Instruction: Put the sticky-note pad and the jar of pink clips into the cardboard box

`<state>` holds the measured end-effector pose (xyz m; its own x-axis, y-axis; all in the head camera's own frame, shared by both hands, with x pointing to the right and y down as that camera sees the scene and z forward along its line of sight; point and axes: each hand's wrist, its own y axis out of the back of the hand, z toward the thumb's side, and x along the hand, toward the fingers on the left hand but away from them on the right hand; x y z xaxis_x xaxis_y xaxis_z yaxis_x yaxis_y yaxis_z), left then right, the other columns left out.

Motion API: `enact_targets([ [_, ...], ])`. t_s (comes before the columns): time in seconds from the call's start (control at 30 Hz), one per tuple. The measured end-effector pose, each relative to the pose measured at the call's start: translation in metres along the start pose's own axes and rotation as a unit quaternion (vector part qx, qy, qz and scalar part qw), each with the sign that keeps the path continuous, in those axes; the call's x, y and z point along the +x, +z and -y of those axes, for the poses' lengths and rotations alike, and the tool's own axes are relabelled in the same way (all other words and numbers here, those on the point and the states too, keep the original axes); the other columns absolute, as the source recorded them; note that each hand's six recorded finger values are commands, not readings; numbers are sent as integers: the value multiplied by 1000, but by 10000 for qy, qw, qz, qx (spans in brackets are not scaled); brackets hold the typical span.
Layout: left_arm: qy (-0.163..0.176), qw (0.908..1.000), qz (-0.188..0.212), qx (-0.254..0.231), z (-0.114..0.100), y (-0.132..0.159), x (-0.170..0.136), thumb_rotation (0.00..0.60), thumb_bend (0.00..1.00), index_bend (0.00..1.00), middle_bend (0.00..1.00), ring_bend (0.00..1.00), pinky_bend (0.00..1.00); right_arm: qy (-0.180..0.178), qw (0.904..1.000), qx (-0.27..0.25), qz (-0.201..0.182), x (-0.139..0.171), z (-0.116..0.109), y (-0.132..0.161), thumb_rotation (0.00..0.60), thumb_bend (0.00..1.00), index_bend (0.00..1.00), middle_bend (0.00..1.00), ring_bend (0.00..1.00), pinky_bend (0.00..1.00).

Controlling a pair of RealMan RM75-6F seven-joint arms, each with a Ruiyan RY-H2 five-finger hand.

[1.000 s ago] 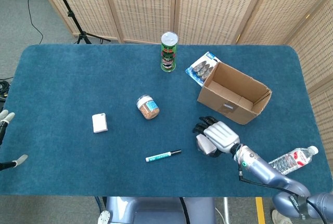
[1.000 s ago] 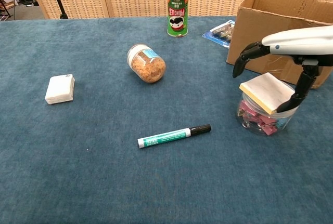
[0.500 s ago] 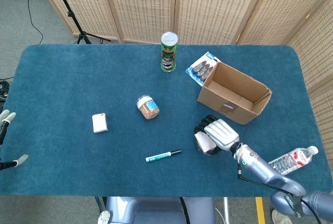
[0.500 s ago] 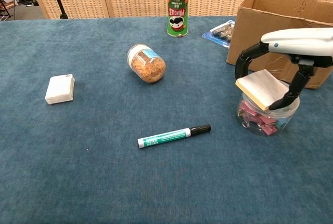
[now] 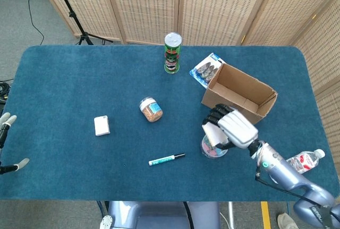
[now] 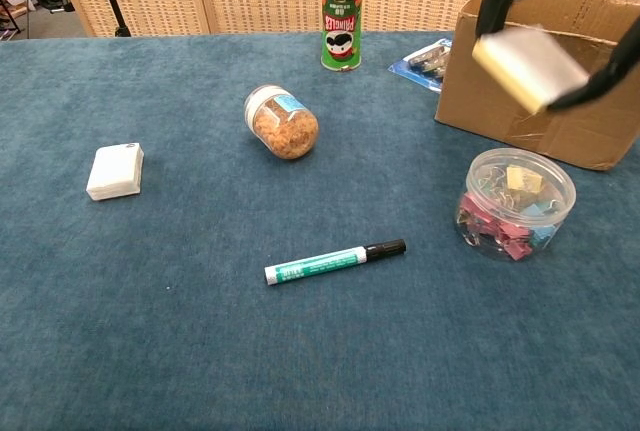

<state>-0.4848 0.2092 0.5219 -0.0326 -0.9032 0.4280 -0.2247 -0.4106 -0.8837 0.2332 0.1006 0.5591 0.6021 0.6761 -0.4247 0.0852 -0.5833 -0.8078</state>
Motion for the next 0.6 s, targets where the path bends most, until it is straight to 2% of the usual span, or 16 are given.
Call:
enact_targets([
  [0.13, 11, 10000, 5, 0, 0, 0, 0, 600, 0, 0, 0, 0, 0, -455, 9988, 172, 108, -4, -44, -7, 600, 260, 415, 446, 235, 174],
  [0.23, 8, 10000, 17, 2, -1, 1, 0, 600, 0, 0, 0, 0, 0, -598, 9975, 228, 304, -11, -59, -18, 600, 260, 415, 446, 236, 174],
  [0.43, -10, 10000, -26, -3, 0, -1, 1, 600, 0, 0, 0, 0, 0, -664, 9912, 442, 1053, -31, -78, -64, 600, 260, 415, 445, 235, 174],
  [0.6, -38, 10000, -64, -19, 0, -2, 4, 600, 0, 0, 0, 0, 0, -606, 9835, 518, 1627, -47, -78, -100, 600, 290, 415, 445, 236, 174],
])
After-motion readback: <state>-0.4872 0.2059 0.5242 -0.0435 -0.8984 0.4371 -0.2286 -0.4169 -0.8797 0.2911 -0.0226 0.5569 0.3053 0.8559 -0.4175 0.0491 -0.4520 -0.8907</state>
